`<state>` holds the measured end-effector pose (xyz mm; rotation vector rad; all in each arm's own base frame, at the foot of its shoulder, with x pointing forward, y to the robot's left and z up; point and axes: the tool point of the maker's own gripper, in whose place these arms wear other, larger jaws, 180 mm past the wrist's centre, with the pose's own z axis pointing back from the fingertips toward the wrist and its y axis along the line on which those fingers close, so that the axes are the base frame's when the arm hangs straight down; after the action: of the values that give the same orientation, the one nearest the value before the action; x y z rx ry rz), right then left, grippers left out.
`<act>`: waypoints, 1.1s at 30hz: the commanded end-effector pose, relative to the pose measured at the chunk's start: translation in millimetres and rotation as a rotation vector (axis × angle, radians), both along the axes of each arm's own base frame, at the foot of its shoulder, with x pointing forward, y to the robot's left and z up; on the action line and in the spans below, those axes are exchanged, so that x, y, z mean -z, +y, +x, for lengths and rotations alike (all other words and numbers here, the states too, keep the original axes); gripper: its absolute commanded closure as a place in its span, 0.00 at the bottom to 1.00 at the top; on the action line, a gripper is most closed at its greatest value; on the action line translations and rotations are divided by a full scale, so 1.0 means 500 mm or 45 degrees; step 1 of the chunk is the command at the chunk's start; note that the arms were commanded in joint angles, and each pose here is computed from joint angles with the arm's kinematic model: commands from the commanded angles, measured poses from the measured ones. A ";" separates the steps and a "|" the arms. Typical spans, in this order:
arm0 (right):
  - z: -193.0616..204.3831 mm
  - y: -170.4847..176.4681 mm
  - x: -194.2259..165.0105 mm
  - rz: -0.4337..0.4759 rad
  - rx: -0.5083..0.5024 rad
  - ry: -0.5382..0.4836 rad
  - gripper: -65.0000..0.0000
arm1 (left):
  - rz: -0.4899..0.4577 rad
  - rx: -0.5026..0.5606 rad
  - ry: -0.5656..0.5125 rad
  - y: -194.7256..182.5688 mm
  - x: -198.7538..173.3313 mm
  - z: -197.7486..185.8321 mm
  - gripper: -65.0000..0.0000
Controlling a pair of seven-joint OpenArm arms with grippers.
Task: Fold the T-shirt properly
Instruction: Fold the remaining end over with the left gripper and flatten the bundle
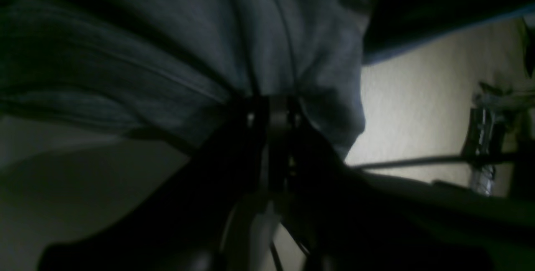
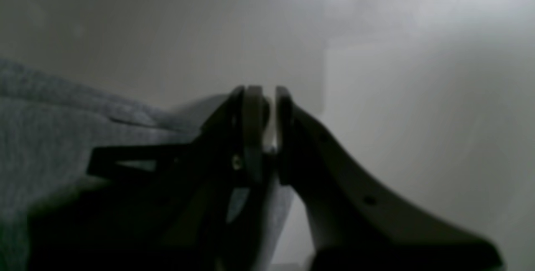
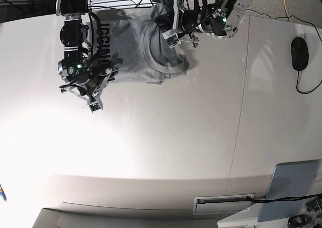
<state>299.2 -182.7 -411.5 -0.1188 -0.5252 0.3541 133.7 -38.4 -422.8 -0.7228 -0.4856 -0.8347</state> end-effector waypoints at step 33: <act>-0.205 0.171 -0.053 0.282 -0.245 0.064 0.91 | 0.191 -0.691 -0.723 0.183 -0.196 0.488 1.00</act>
<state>189.7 -97.9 -393.0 0.1566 -0.4823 0.4769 367.5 52.3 -343.9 -0.1814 -0.9952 -0.5459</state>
